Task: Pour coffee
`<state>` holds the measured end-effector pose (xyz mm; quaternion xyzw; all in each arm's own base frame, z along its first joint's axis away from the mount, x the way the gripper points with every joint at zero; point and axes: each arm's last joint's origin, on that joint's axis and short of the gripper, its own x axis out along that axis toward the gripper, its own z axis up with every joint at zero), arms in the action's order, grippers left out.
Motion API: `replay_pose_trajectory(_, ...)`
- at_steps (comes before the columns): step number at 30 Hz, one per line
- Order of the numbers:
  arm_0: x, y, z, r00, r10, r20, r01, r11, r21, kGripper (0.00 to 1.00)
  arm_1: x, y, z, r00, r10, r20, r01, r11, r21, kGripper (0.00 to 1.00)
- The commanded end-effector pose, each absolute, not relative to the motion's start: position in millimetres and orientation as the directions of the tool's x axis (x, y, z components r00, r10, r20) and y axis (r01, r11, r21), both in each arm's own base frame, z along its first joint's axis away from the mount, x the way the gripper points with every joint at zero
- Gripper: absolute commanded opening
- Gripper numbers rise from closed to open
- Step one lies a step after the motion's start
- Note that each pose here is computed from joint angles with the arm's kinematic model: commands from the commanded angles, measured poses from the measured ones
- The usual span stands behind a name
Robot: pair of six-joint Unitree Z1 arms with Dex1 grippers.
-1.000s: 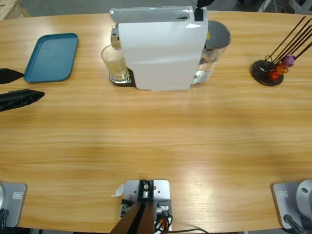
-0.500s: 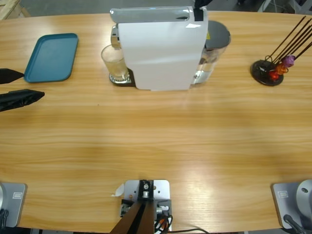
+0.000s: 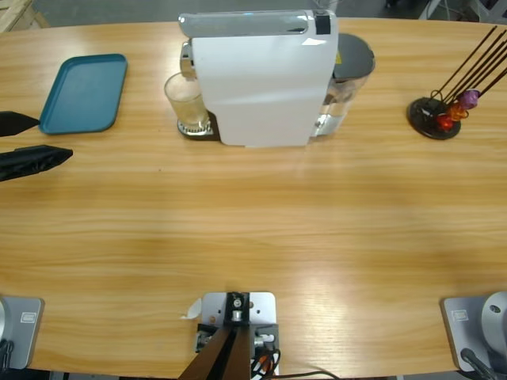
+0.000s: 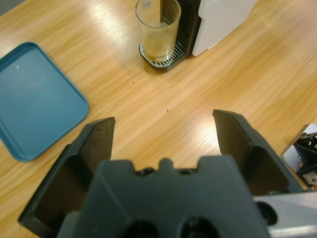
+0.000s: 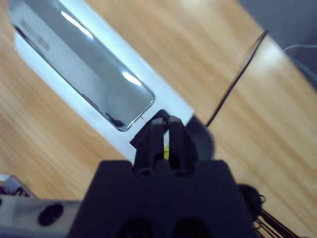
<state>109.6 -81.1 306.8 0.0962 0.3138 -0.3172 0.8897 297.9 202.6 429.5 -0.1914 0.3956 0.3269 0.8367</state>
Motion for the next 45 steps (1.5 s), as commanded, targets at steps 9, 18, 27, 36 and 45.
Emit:
replay_pose_trajectory(9, 110.5, -83.2, 296.8, 0.572, -0.505, -0.646, 0.640, 0.768, -0.034, 0.908, 168.8, 117.3, 398.1, 0.485, 0.384, -0.786, -0.607, 0.795, 0.014, 1.000)
replay_pose_trajectory(18, 110.9, -83.5, 296.3, 0.570, -0.504, -0.649, 0.640, 0.768, -0.034, 0.908, 172.8, 119.2, 406.0, 0.495, 0.380, -0.782, -0.618, 0.786, -0.010, 0.688)
replay_pose_trajectory(27, 111.0, -83.6, 296.3, 0.570, -0.504, -0.649, 0.640, 0.768, -0.034, 0.908, 258.5, 170.2, 420.0, 0.479, 0.357, -0.802, -0.647, 0.761, -0.048, 0.000)
replay_pose_trajectory(36, 110.6, -83.5, 296.5, 0.569, -0.507, -0.648, 0.642, 0.766, -0.035, 0.908, 292.7, 191.1, 411.4, 0.449, 0.342, -0.826, -0.660, 0.750, -0.048, 0.000)
replay_pose_trajectory(45, 111.1, -84.1, 296.2, 0.565, -0.509, -0.649, 0.645, 0.763, -0.037, 0.908, 283.5, 184.4, 426.3, 0.482, 0.349, -0.804, -0.652, 0.755, -0.064, 0.122)
